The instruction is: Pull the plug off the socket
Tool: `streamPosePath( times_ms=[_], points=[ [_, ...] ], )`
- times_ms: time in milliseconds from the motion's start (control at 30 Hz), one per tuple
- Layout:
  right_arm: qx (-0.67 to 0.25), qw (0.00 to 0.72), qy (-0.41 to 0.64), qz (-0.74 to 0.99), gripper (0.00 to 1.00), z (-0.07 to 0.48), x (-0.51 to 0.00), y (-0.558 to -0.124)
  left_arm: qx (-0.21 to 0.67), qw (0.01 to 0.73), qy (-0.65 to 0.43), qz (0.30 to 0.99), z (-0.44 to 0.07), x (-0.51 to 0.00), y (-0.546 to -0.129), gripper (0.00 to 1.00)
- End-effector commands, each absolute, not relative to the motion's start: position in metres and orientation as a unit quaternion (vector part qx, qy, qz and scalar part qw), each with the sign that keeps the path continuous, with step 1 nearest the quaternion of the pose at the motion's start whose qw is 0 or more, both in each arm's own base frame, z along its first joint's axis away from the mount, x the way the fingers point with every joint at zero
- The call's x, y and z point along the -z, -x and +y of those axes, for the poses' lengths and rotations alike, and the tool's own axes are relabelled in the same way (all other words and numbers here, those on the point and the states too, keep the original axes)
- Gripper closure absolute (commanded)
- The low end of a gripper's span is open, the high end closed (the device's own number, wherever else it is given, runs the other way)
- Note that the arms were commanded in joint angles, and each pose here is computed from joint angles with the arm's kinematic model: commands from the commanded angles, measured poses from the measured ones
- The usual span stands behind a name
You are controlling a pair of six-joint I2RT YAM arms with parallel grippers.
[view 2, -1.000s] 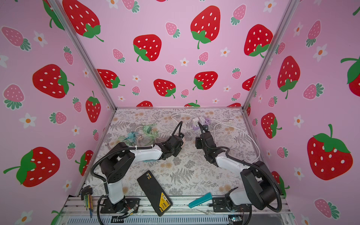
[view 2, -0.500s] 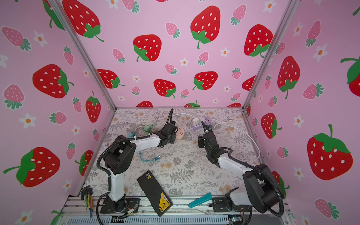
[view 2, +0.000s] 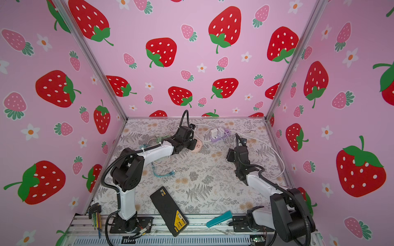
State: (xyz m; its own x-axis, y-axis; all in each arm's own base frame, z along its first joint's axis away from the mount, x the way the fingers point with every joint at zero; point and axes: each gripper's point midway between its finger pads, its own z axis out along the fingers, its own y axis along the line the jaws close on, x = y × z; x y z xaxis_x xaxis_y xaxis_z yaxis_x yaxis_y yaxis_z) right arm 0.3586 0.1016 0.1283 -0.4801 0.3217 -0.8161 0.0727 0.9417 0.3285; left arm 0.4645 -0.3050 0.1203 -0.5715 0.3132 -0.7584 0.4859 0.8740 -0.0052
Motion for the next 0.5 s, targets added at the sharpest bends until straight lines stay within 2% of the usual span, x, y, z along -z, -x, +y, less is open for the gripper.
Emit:
streamPosePath(
  times_ms=[0, 167, 467],
  points=[
    [-0.139, 0.505, -0.131, 0.842, 0.36, 0.099, -0.134, -0.358, 0.194, 0.428, -0.289, 0.834, -0.350, -0.157, -0.468, 0.43],
    [-0.140, 0.505, -0.130, 0.842, 0.36, 0.100, -0.134, -0.358, 0.238, 0.423, -0.322, 0.813, -0.377, -0.163, -0.474, 0.41],
    [-0.146, 0.493, -0.118, 0.849, 0.36, 0.107, -0.130, -0.362, 0.201, 0.426, -0.372, 0.800, -0.399, -0.160, -0.517, 0.37]
  ],
)
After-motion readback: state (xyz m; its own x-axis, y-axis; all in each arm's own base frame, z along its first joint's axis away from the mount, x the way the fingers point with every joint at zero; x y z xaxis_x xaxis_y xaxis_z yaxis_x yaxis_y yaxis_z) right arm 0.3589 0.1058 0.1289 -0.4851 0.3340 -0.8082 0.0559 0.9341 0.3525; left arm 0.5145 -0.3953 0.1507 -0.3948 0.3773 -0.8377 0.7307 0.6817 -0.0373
